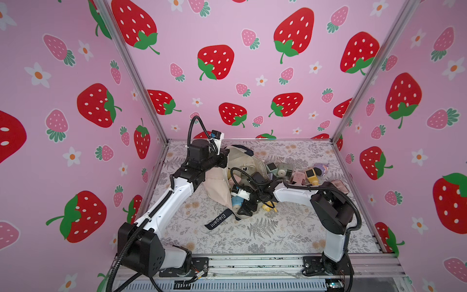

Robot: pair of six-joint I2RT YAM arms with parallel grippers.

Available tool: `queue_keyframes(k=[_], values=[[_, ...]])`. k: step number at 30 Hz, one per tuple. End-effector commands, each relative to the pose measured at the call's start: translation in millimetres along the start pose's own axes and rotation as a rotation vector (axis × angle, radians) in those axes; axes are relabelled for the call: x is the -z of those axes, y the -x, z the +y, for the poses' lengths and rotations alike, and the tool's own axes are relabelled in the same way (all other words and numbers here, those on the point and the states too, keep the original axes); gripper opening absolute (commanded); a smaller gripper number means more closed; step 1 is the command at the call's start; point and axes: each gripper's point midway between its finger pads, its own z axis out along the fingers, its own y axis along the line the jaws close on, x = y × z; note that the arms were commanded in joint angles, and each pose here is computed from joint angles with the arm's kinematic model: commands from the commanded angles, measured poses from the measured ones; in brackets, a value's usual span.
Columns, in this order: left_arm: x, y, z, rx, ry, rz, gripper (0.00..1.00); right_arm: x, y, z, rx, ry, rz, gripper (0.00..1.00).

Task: Take out the pencil sharpeners from the tote bags
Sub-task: Pick up the pencil sharpener from the canvas bag.

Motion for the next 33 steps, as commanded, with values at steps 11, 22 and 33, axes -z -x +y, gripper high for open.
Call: queue_keyframes(k=[11,22,33], values=[[9.7,33.0,-3.9,-0.040,0.002,-0.087,0.00,37.9,24.1,8.9,0.043,-0.094,-0.155,0.72],[9.5,33.0,-4.7,-0.038,-0.001,-0.087,0.00,13.1,5.7,7.0,-0.006,-0.048,-0.077,0.71],[8.3,32.5,-3.5,-0.039,0.002,-0.084,0.00,9.0,4.3,3.7,0.005,-0.069,-0.072,0.61]])
